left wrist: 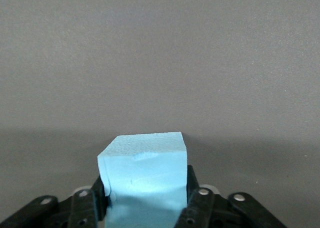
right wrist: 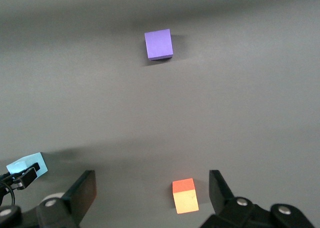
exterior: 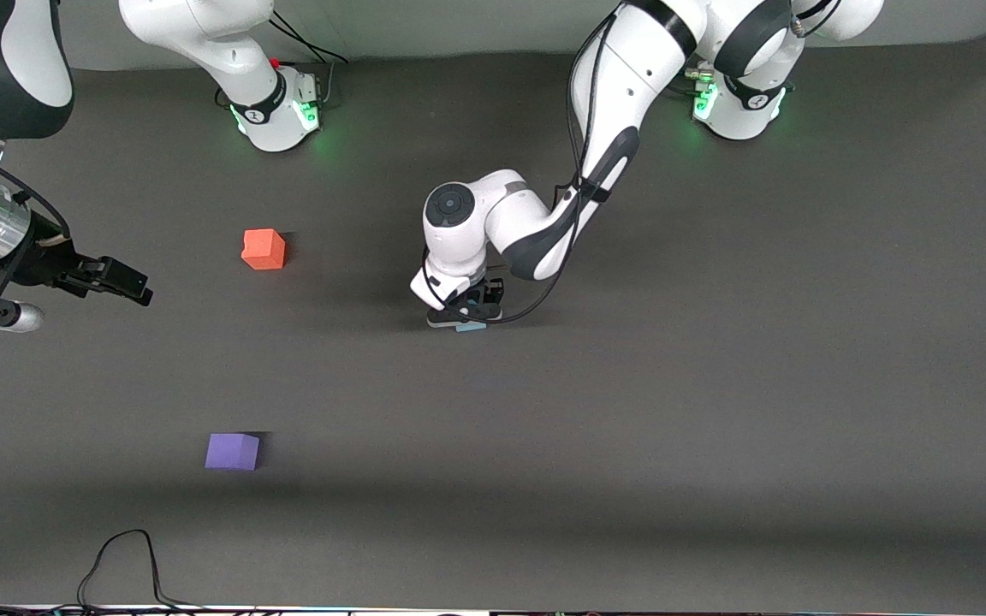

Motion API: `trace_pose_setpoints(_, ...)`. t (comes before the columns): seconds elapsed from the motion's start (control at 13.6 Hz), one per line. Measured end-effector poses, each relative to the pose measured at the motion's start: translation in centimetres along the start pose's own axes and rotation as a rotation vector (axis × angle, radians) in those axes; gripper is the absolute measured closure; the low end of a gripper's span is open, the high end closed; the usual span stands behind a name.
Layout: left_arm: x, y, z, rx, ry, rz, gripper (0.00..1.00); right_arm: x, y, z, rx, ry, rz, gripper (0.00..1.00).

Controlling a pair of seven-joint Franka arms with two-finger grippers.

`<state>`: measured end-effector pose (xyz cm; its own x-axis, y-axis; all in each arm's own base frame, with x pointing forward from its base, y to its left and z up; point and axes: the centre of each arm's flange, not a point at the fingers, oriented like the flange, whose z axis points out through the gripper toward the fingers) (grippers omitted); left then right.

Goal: Place blue block between orange and purple blocks
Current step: 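Lower the blue block with the left gripper while the right gripper approaches, then withdraw the left gripper while the right gripper moves over the block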

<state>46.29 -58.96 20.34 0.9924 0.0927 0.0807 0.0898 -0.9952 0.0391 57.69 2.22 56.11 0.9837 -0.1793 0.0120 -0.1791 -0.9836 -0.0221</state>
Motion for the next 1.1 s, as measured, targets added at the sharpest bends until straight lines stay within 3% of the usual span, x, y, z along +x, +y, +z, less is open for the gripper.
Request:
trace_pose_setpoints(0.22,1.1,0.0,-1.7,0.016,0.006,-0.011,0.01,0.0,0.0,0.0,0.0,-0.001,0.0,0.0)
trace_pose_setpoints(0.59,8.5,-5.2,-12.0,0.044,-0.01,-0.093,0.0,-0.6,-2.1,0.3,0.039,-0.021,-0.026,0.0)
trace_pose_setpoints(0.88,17.5,-20.1,-21.0,0.002,-0.105,-0.079,0.0,-3.2,-12.2,3.6,0.021,-0.086,-0.197,0.0)
trace_pose_setpoints(1.1,21.2,-34.5,-27.1,-0.025,-0.175,-0.032,0.0,-5.5,-19.8,5.5,0.004,-0.092,-0.257,0.0)
